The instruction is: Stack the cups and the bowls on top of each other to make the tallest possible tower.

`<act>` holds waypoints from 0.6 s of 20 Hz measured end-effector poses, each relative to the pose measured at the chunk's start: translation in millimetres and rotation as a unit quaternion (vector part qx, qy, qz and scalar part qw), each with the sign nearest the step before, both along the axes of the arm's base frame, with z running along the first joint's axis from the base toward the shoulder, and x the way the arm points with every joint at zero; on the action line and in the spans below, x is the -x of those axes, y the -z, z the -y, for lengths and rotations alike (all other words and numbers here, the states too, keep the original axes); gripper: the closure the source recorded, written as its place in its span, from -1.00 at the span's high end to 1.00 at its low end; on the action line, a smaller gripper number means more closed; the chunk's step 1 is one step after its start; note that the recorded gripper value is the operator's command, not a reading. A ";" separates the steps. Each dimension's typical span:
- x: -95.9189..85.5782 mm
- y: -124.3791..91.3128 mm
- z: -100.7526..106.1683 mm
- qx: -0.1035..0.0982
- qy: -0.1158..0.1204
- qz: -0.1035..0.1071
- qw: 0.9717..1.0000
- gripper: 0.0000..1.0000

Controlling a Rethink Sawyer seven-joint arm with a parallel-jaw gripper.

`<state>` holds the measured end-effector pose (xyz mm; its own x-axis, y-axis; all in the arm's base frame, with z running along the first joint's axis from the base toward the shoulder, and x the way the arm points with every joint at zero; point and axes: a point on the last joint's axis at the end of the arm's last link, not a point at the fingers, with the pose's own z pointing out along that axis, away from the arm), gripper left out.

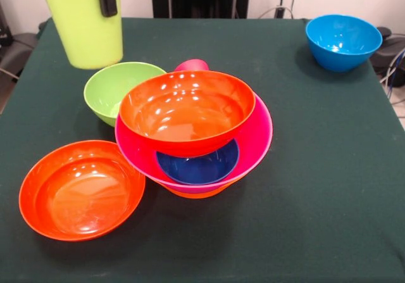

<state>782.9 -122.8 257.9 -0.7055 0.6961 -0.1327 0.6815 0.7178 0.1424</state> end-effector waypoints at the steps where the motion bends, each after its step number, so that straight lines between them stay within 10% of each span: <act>1: -0.7 1.0 -1.3 -0.001 0.000 0.002 1.000 -1.00; 12: -6.5 28.3 -24.6 -0.011 -0.008 0.004 1.000 -1.00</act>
